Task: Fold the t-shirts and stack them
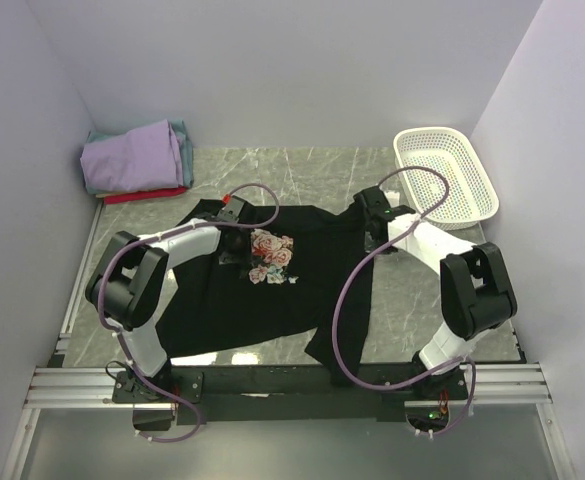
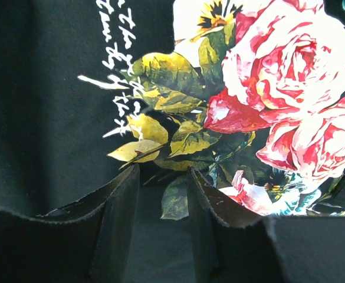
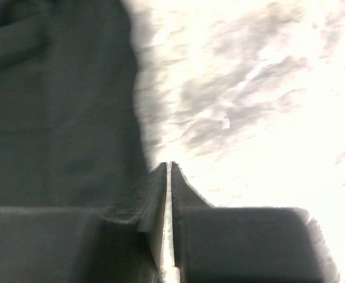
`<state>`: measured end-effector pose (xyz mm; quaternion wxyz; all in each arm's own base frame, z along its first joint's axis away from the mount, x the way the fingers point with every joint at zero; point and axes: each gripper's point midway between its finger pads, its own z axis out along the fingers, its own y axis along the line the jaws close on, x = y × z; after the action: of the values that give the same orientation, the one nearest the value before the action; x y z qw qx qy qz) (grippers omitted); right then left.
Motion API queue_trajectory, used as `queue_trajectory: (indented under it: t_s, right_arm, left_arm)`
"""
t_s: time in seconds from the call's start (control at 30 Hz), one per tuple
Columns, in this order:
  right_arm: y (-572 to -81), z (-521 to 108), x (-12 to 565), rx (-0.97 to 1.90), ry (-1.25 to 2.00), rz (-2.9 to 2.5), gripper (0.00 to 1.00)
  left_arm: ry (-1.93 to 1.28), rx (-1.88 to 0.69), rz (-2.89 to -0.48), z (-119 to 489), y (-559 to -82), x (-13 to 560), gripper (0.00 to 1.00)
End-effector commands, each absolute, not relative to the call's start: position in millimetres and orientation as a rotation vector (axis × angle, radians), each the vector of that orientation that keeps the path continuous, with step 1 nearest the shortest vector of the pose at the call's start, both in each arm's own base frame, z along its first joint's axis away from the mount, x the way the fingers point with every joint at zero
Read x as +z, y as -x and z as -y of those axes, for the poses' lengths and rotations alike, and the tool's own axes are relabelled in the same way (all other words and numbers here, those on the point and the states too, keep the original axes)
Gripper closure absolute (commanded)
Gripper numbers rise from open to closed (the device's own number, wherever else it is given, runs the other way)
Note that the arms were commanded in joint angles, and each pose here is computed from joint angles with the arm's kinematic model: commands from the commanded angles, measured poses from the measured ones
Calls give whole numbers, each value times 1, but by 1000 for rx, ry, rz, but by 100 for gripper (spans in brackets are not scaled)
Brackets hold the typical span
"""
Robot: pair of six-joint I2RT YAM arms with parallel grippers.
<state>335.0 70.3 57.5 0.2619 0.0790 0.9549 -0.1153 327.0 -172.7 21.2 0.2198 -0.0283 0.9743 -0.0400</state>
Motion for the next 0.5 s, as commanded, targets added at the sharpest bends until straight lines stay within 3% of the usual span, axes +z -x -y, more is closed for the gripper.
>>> queue_trajectory:
  t_s: [0.0,0.03,0.07,0.1,0.47]
  right_arm:
    - [-337,-70,68,-260,-232,-2575,74]
    - [-338,-78,69,-218,-213,-2581,66]
    - [-341,-84,73,-212,-208,-2569,53]
    - [-341,-87,75,-217,-191,-2571,50]
    - [-332,-150,70,-192,-21,-2599,48]
  left_arm:
    - [56,-126,-2687,170,-329,20,56]
    - [53,-134,-2686,172,-329,20,56]
    - [52,-138,-2686,173,-329,20,57]
    - [56,-139,-2686,173,-329,20,56]
    - [55,-147,-2684,175,-334,21,56]
